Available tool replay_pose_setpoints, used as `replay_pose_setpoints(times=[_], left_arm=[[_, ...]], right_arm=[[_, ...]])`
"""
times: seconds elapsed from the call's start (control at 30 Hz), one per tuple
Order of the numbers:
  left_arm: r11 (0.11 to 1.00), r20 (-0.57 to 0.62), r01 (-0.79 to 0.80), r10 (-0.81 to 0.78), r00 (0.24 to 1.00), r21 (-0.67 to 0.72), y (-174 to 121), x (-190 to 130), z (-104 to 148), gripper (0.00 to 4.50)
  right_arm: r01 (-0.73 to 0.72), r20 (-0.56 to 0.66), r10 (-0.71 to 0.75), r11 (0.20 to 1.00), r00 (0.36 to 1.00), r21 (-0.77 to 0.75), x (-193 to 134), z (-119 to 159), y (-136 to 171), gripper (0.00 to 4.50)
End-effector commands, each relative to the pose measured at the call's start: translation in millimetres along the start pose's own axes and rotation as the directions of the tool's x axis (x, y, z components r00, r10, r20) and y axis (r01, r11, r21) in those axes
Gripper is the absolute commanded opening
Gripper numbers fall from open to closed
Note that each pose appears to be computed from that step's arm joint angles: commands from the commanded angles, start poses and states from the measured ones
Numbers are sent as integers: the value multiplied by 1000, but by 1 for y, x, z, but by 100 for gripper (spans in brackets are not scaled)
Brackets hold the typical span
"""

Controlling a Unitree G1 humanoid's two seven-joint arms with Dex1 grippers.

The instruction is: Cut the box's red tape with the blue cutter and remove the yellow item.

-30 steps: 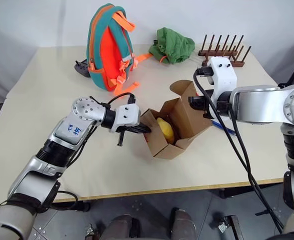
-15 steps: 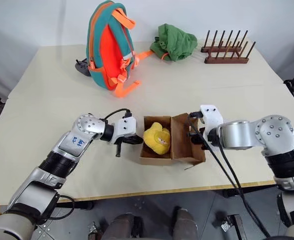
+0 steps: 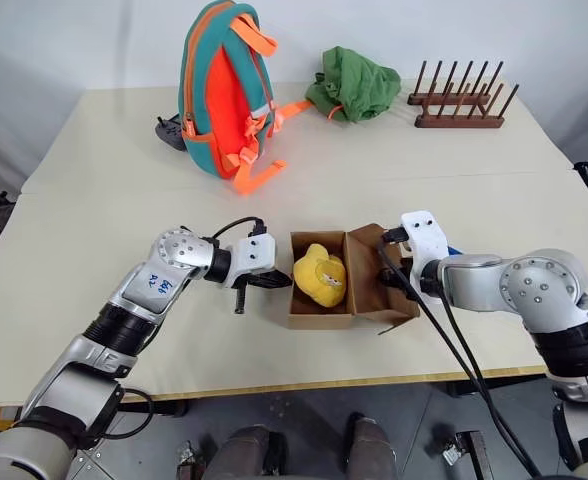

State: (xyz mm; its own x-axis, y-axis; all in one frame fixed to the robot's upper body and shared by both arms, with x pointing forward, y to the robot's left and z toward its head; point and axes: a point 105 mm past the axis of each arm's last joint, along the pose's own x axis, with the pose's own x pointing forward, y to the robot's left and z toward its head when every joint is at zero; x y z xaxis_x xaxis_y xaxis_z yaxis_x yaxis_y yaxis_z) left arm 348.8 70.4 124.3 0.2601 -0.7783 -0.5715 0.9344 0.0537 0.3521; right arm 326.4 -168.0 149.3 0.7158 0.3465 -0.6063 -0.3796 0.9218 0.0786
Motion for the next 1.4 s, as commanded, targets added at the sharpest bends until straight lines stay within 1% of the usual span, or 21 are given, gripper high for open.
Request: replay_pose_setpoints(times=[0.03, 0.07, 0.1, 0.13, 0.17, 0.2, 0.3, 0.33, 0.47, 0.53, 0.6, 0.67, 0.73, 0.77, 0.83, 0.9, 1.03, 1.1, 1.27, 1.3, 1.4], left_arm=[[997, 36, -78, 77, 996, 25, 16, -19, 9, 67], [996, 52, -91, 90, 995, 24, 19, -24, 11, 98], [994, 72, -109, 108, 992, 10, 23, -31, 14, 126], [992, 92, -127, 128, 988, -7, 27, -37, 18, 132], [990, 106, -139, 141, 984, -19, 30, -41, 20, 177], [988, 112, -153, 155, 982, -26, 33, -46, 21, 201], [986, 118, -167, 168, 979, -18, 35, -53, 21, 291], [984, 132, -176, 177, 975, -19, 37, -56, 25, 317], [976, 244, -217, 216, 946, -23, 46, -74, 54, 442], [977, 295, -210, 208, 933, -23, 47, -78, 70, 447], [984, 334, -177, 166, 928, 1, 44, -74, 88, 447], [987, 337, -162, 146, 930, 20, 42, -70, 95, 447], [987, 329, -158, 140, 934, 30, 43, -68, 96, 447], [987, 325, -153, 130, 937, 47, 42, -63, 100, 447], [992, 302, -64, 29, 953, 107, 34, -41, 115, 447], [988, 275, -7, -36, 961, 156, 29, -27, 122, 447], [974, 127, 85, -113, 985, 210, 24, 1, 108, 447], [968, 80, 132, -152, 985, 214, 21, 11, 104, 447], [950, -67, 207, -196, 978, 232, 18, 13, 85, 447], [948, -81, 211, -197, 977, 239, 19, 14, 82, 409], [944, -84, 210, -195, 977, 254, 19, 17, 81, 325]], right_arm=[[-42, 202, 61, 995, 977, -94, -26, 40, -1, 206], [-47, 221, 73, 992, 972, -120, -31, 44, -2, 236], [-32, 272, 73, 988, 959, -154, -37, 51, -6, 263], [-20, 323, 77, 984, 943, -175, -43, 58, -9, 265], [-12, 357, 81, 981, 930, -192, -47, 63, -11, 303], [0, 372, 79, 978, 925, -208, -52, 64, -16, 323], [8, 389, 98, 965, 916, -263, -58, 64, -21, 423], [10, 407, 114, 957, 906, -290, -63, 66, -21, 449], [32, 477, 175, 918, 861, -395, -85, 70, -23, 450], [16, 486, 217, 902, 846, -431, -93, 69, -20, 450], [-12, 473, 268, 879, 839, -477, -102, 64, -16, 450], [-28, 463, 293, 866, 836, -499, -105, 61, -13, 450], [-36, 460, 304, 862, 835, -505, -106, 60, -11, 450], [-46, 455, 321, 854, 830, -518, -108, 58, -8, 450], [-43, 432, 324, 838, 842, -544, -111, 46, 0, 450], [-44, 422, 320, 837, 848, -546, -111, 37, 7, 450], [-16, 456, 284, 862, 843, -507, -110, 28, 10, 450], [6, 466, 255, 873, 847, -487, -111, 22, 10, 450], [52, 485, 200, 888, 851, -457, -116, 15, 8, 450], [58, 488, 193, 890, 851, -453, -117, 14, 8, 450], [70, 495, 182, 891, 850, -448, -118, 14, 8, 450]])
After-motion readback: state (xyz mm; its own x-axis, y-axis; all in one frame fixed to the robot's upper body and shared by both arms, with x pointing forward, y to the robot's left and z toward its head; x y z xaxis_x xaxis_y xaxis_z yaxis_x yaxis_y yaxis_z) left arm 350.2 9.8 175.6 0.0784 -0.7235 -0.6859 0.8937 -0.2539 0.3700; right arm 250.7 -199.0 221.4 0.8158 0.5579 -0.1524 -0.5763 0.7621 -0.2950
